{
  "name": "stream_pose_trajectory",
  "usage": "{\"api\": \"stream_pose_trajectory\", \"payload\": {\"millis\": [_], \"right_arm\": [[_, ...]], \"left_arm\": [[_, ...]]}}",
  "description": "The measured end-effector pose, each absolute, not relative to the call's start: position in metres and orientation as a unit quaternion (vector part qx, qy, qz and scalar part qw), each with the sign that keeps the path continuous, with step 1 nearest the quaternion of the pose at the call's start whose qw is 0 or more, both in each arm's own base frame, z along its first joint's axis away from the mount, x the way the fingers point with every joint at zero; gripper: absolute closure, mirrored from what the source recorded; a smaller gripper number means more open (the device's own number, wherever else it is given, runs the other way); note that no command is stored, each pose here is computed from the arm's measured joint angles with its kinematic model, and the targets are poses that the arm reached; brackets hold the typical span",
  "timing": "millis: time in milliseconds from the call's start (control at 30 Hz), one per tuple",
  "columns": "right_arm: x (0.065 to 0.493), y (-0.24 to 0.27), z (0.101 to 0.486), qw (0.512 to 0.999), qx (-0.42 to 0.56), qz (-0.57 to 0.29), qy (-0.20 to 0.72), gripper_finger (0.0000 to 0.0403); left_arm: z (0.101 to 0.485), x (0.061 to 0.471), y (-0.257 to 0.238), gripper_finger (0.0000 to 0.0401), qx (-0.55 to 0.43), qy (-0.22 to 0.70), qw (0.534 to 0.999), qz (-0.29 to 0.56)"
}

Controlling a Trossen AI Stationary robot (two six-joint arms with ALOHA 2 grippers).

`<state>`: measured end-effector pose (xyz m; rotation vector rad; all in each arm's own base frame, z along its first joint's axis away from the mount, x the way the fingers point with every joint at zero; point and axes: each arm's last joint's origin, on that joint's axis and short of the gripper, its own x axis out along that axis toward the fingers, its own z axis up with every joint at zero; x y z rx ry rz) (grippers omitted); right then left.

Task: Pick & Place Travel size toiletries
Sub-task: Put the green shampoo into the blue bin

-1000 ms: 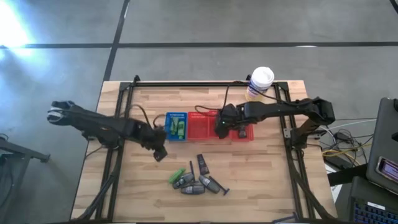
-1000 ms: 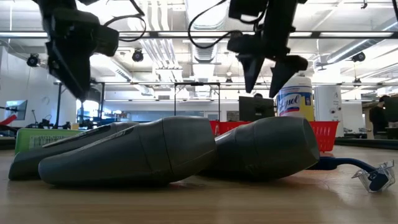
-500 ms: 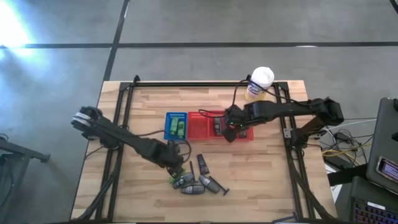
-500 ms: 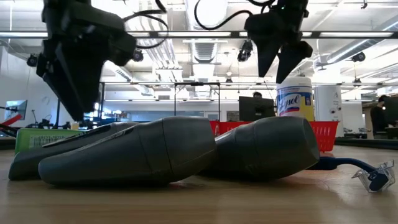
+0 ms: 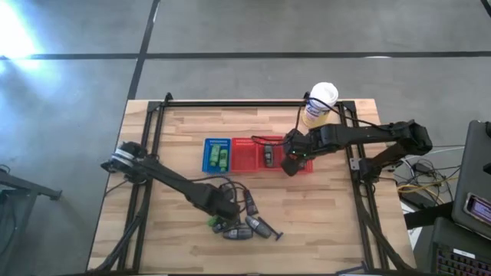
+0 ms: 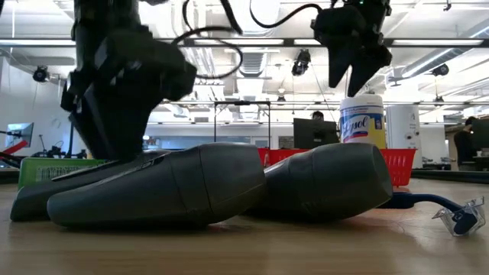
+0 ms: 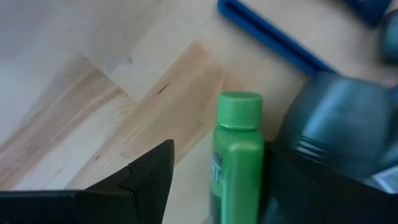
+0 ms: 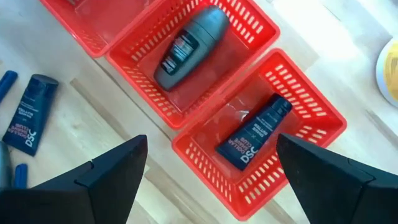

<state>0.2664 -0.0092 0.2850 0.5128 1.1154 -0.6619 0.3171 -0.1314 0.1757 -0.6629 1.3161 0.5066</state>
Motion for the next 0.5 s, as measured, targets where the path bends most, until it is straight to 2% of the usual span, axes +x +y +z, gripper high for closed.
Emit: {"api": "stream_pose_trajectory", "payload": {"millis": [200, 300, 500], "right_arm": [[0.249, -0.007, 0.282, 0.763, 0.255, -0.314, 0.504, 0.0049], [0.240, -0.006, 0.282, 0.764, 0.268, -0.318, 0.494, 0.0059], [0.224, -0.002, 0.283, 0.762, 0.292, -0.336, 0.470, 0.0075]], "left_arm": [[0.164, 0.317, -0.134, 0.0171, -0.287, 0.616, 0.698, 0.226], [0.164, 0.318, -0.134, 0.0207, -0.280, 0.619, 0.701, 0.217], [0.171, 0.316, -0.130, 0.0305, -0.267, 0.626, 0.706, 0.197]]}}
